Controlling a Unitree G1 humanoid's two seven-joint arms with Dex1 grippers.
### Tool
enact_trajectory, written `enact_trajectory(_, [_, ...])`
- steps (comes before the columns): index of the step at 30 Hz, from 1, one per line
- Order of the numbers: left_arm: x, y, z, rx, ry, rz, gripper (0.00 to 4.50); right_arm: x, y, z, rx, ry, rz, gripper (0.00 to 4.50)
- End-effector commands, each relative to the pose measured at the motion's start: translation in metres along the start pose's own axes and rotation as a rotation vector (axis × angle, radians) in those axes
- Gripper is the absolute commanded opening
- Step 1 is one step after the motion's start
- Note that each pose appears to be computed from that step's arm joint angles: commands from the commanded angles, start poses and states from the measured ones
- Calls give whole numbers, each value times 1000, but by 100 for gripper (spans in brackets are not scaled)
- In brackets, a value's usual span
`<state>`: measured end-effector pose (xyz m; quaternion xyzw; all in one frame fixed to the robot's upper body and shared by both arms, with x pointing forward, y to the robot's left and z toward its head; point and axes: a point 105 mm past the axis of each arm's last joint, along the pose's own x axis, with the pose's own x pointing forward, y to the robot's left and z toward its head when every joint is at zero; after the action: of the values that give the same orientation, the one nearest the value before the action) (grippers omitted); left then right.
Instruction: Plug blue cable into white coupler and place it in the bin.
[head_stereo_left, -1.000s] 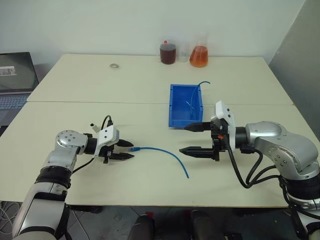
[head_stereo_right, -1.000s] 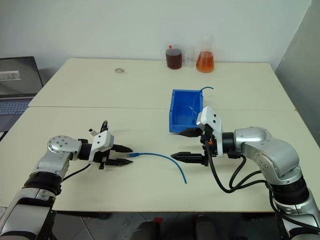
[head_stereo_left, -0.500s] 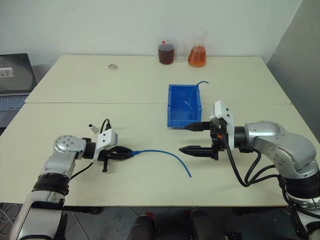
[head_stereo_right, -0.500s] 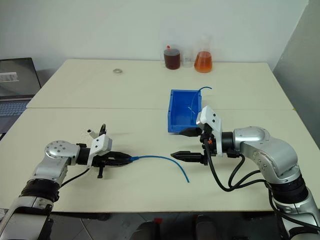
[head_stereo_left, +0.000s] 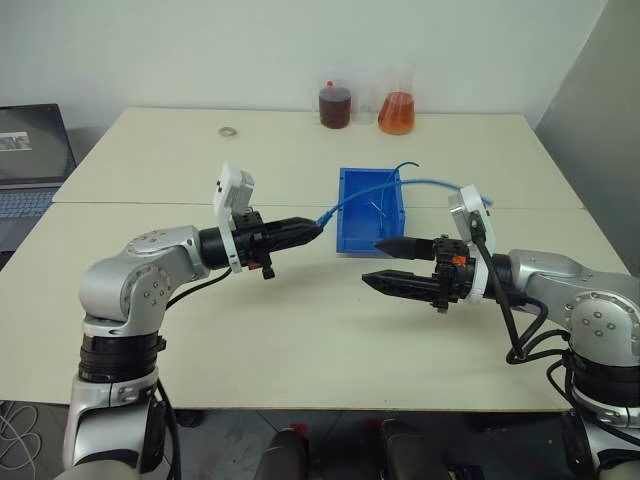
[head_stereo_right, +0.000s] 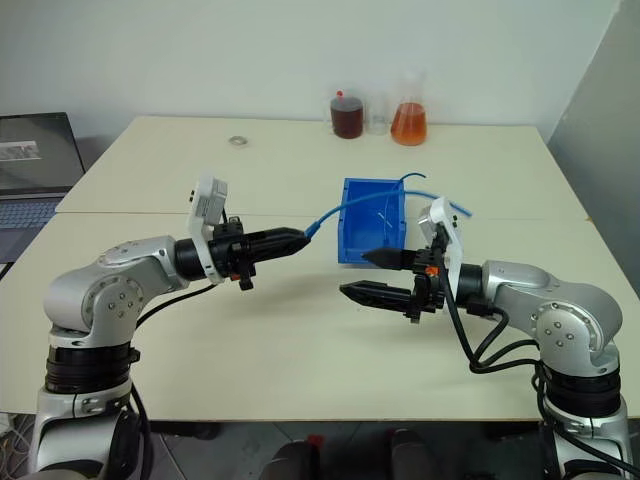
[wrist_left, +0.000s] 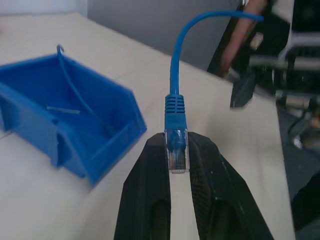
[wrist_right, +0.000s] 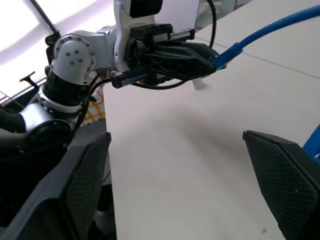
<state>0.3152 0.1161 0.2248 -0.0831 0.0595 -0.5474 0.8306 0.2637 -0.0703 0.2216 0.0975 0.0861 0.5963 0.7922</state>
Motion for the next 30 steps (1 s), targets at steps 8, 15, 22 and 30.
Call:
enact_trajectory(8, [-2, -39, 33, -165, -40, -246, 23, 0, -10, 54, 207, -262, 78, 450])
enact_trajectory(15, [7, -42, 29, -185, -26, -280, 23, 10, -2, 50, 184, -192, 139, 450])
enact_trajectory(22, [11, -46, 27, -187, -28, -296, 23, 20, -3, 45, 175, -165, 159, 450])
enact_trajectory(30, [10, -49, 26, -182, -35, -294, 23, 25, -10, 48, 171, -172, 161, 331])
